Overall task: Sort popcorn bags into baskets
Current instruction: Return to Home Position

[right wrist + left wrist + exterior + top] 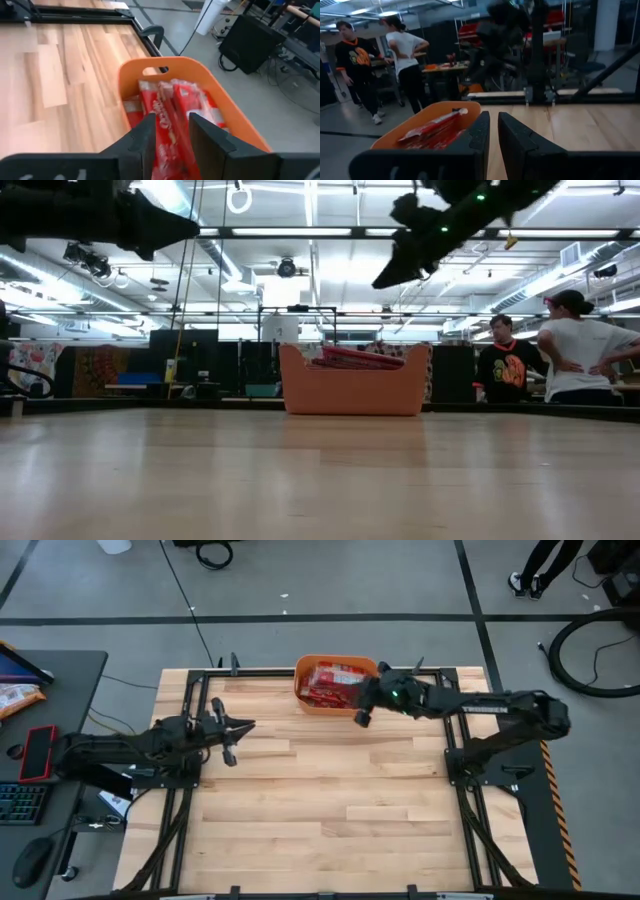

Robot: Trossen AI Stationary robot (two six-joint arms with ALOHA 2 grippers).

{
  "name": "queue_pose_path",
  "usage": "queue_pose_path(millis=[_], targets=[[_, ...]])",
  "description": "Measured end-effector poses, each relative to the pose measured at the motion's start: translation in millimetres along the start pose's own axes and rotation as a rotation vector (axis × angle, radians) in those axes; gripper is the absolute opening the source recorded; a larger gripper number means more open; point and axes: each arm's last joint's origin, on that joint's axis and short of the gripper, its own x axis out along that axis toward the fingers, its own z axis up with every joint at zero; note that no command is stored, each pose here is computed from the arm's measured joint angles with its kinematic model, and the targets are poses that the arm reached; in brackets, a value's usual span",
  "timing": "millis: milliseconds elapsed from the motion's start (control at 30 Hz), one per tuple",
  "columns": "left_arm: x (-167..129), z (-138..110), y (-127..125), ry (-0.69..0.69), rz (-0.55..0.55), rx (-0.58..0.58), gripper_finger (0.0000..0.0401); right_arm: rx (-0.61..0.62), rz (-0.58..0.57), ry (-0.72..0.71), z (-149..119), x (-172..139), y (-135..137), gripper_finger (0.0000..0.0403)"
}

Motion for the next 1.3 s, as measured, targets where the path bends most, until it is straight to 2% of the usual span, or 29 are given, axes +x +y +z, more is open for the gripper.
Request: queue_pose_path(millis=[233, 467, 733, 1067, 1300], targets=[[-15, -3, 3, -0.067, 0.008, -0.034, 0.0043, 0.125, 0.013, -0.107, -46, -22, 19, 0.0121], [-30, -3, 7, -0.135, 0.039, -0.053, 0.0043, 0.241, 0.022, -0.193, -86, -44, 26, 0.0121], [-46, -3, 12, -0.156, 0.078, -0.062, 0.0043, 0.331, 0.004, -0.266, -113, -71, 18, 0.0121], [-45, -5, 13, -0.138, 0.107, -0.042, 0.0043, 0.4, 0.001, -0.376, -137, -95, 10, 0.0121], [-45, -4, 13, -0.142, 0.108, -0.043, 0.0043, 0.435, -0.024, -0.391, -154, -104, 8, 0.0121]])
